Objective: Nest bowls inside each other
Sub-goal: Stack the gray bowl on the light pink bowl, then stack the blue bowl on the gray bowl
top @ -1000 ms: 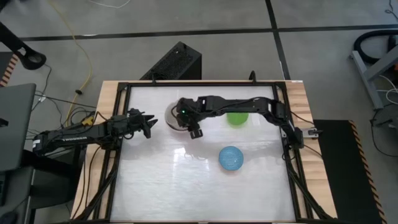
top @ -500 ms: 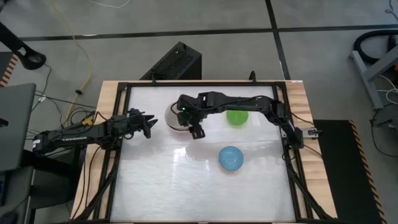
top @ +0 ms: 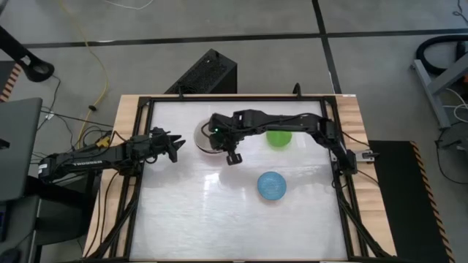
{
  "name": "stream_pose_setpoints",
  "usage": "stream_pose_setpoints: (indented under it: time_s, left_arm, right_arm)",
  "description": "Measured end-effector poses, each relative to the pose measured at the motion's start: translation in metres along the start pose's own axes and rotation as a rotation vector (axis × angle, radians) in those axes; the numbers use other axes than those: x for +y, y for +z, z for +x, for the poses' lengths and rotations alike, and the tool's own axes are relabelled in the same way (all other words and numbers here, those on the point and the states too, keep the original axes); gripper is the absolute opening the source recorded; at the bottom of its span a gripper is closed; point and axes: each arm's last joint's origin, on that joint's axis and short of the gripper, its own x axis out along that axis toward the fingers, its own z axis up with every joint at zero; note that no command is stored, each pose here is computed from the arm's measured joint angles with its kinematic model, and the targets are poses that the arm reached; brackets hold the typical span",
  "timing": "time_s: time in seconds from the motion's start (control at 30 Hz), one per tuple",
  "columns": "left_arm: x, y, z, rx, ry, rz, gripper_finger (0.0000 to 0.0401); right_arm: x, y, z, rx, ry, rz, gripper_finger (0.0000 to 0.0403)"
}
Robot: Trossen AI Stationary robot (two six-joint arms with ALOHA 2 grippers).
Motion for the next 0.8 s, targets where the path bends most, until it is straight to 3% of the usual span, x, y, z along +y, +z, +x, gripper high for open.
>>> stream_pose_setpoints:
  time_s: [0.53,0.7,0.8]
  left_arm:
    - [0.0,0.0,0.0,0.0,0.0,0.014,0.0158]
    - [0.0,0.0,0.0,0.0,0.0,0.013,0.0158]
    - [0.0,0.0,0.0,0.0,0.001,0.013,0.0158]
  right_arm:
    - [0.0,-0.019,0.027,0.009,0.075,0.045,0.0003]
    - [0.001,-0.016,0.015,-0.003,0.089,0.041,0.0003]
    - [0.006,-0.016,-0.008,0.006,0.097,0.038,0.0002]
